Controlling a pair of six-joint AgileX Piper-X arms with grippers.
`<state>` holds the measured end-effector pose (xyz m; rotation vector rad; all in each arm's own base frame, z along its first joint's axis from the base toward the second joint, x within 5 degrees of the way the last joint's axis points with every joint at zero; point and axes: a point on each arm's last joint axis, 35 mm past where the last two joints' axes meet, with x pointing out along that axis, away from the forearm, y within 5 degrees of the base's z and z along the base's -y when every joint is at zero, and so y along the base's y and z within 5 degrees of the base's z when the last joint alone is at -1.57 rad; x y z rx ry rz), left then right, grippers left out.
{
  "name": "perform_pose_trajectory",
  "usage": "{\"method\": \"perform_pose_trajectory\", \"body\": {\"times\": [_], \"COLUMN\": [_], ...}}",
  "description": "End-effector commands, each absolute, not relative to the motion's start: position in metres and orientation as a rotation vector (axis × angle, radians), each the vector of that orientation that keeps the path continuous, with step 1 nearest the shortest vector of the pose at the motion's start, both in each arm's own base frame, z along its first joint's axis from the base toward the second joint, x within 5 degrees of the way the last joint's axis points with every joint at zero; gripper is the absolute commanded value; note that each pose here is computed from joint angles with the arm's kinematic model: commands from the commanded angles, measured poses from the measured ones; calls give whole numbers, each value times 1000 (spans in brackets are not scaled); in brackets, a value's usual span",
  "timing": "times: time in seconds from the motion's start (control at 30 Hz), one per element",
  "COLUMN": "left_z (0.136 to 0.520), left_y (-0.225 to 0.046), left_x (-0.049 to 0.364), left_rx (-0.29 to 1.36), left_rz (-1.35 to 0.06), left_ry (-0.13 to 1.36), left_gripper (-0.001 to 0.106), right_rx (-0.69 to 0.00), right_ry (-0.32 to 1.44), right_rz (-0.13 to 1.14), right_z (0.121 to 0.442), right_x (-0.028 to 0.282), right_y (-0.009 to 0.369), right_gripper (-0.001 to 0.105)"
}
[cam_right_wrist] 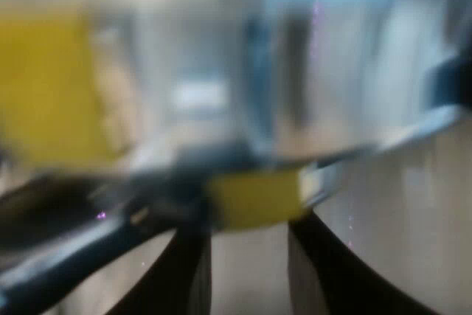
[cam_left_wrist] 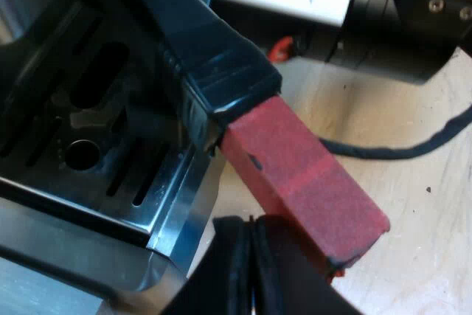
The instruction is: Put the handle in the coffee machine
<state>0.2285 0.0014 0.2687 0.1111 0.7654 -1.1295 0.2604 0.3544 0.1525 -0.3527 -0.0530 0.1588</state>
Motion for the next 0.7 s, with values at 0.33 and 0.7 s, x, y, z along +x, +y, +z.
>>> {"method": "perform_pose_trajectory", "body": {"times": [0.33,0.7], "left_z": [270,270], "left_y": [-5,-5], "left_x": [221,224], "left_rx": [57,83], "left_rz": [-1186,-1177], "left_ry": [768,750], "left_gripper": [1,1], "right_rx": [-415,-420], "right_ry": [5,143], "right_rz": [250,357], "right_z": [150,145], "right_x": [242,223], "right_y": [369,343], "right_gripper": [29,29]}}
